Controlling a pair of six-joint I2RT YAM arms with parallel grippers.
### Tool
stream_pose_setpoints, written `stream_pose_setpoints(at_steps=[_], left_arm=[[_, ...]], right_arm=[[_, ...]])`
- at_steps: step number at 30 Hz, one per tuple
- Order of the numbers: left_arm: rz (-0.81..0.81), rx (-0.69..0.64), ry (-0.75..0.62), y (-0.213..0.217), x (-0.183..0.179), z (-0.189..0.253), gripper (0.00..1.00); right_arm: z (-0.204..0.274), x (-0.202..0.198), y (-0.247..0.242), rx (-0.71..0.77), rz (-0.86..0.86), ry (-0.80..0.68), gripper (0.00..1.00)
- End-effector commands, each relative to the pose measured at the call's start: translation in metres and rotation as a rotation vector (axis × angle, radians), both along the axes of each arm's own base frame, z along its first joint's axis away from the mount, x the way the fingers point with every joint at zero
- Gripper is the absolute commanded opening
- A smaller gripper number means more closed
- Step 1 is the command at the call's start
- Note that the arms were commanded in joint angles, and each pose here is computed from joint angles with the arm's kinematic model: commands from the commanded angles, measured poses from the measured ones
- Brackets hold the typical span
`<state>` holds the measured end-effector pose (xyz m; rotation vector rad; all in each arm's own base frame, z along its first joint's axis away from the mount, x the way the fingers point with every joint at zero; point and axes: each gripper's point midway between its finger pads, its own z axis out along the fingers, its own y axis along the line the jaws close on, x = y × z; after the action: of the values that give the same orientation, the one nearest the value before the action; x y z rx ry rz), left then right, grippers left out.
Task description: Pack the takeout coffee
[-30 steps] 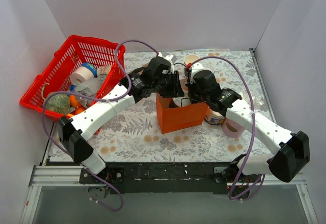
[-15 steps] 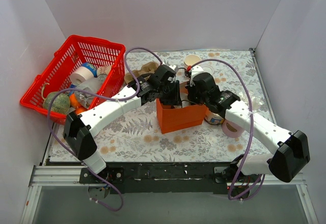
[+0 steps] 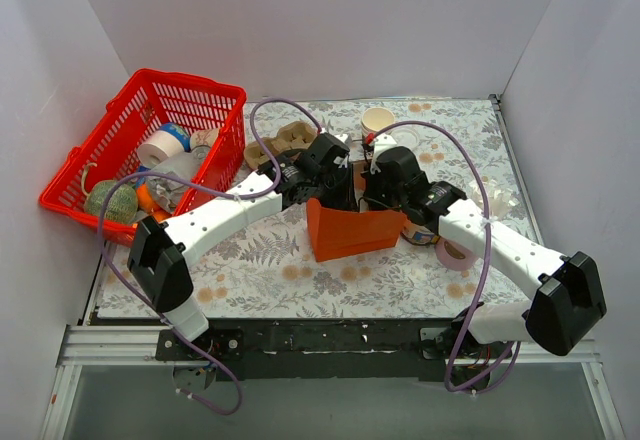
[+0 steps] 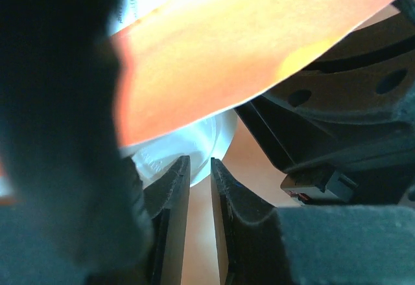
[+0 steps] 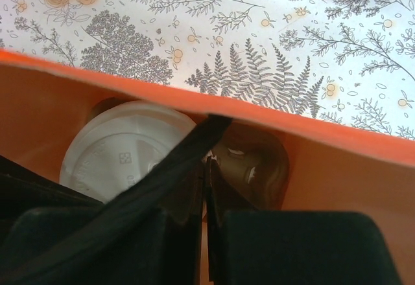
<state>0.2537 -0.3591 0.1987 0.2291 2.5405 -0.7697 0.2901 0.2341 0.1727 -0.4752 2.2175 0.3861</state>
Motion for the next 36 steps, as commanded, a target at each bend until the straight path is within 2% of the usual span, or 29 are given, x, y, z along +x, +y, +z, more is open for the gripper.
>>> stream_pose_setpoints(at_steps=[1, 6, 9, 13, 27, 36], left_arm=[[0.015, 0.069, 0.063, 0.008, -0.009, -0.029, 0.19], [0.018, 0.074, 0.094, 0.007, -0.012, -0.040, 0.17], [0.016, 0.071, 0.094, 0.006, -0.015, -0.038, 0.16], [0.018, 0.076, 0.098, 0.008, -0.017, -0.040, 0.16], [0.045, 0.110, 0.125, 0.014, -0.019, -0.054, 0.13], [0.049, 0.116, 0.115, 0.015, -0.018, -0.050, 0.13]], right_arm=[[-0.006, -0.004, 0.010, 0.041, 0.017, 0.028, 0.05], [-0.010, -0.006, 0.012, 0.054, 0.020, 0.044, 0.10], [-0.006, -0.007, 0.013, 0.064, 0.021, 0.042, 0.19], [0.005, -0.008, 0.014, 0.092, 0.024, 0.027, 0.20], [0.024, -0.013, 0.017, 0.153, 0.018, 0.023, 0.36], [0.045, -0.013, 0.014, 0.193, -0.014, -0.002, 0.42]])
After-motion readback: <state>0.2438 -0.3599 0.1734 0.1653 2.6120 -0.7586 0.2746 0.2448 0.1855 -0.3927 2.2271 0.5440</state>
